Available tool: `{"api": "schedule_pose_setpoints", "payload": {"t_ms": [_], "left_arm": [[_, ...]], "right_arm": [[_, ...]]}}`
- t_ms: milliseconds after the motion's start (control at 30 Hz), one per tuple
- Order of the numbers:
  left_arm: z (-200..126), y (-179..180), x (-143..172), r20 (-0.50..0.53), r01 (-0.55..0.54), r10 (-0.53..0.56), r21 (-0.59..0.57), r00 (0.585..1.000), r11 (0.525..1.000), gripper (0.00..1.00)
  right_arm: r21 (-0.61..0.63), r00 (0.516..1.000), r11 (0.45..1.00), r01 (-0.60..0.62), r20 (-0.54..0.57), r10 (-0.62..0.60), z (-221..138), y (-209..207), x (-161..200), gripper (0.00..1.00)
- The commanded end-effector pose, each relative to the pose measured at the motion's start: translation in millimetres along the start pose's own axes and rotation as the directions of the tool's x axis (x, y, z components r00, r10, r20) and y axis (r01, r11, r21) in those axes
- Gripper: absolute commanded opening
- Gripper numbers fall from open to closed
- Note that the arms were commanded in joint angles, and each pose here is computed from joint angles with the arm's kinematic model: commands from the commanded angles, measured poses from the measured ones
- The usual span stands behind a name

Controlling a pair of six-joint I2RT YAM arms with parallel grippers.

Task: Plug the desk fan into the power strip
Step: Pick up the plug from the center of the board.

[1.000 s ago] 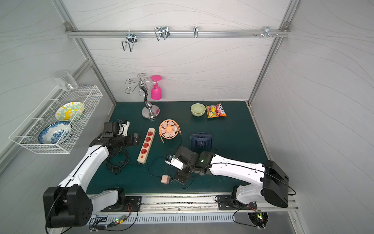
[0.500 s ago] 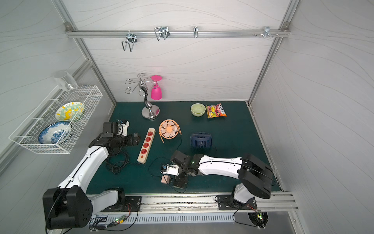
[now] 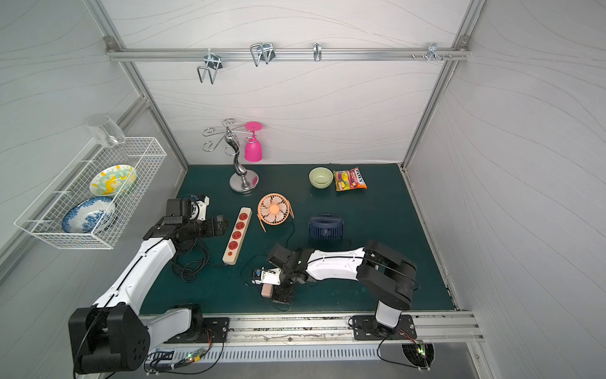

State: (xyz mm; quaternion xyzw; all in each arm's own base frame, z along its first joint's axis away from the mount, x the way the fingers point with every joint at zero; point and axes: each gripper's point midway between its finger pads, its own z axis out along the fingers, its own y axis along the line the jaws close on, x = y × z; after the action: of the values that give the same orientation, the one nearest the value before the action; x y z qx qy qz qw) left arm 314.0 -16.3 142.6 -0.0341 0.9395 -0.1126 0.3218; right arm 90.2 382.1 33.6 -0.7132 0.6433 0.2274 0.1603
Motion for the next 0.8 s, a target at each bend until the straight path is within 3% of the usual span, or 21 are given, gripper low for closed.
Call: {"api": "schedule_pose_setpoints", "payload": {"t_ms": [0,100,467,667,767], "left_arm": [[-6,-3,-11,0.046,-0.003,0.002,0.014,0.999,1.000,1.00],[-3,-1,-12,0.052,-0.005,0.004,0.008,0.999,1.000,1.00],[-5,-7,-12,0.046,-0.002,0.000,0.037,0.999,0.999,1.00],[-8,-11,-17,0.056,-0.032,0.029,0.053,0.998,0.998,1.00],[-15,-22,-16,0.032,-0.074,0.071,0.111,0.997,0.991,0.92]], "right_arm": [[-0.035,1.000,0.999,0.015,0.019,-0.014,7,4,-10,0.85],[-0.040,1.000,0.999,0.013,0.015,-0.012,13,4,-9,0.81],[-0.039,1.000,0.999,-0.005,-0.027,0.004,18,-1,0,0.47],[-0.033,1.000,0.999,-0.020,0.001,0.020,12,-5,-6,0.24],[-0.019,1.000,1.000,-0.009,0.008,0.009,2,-9,-10,0.18]]}}
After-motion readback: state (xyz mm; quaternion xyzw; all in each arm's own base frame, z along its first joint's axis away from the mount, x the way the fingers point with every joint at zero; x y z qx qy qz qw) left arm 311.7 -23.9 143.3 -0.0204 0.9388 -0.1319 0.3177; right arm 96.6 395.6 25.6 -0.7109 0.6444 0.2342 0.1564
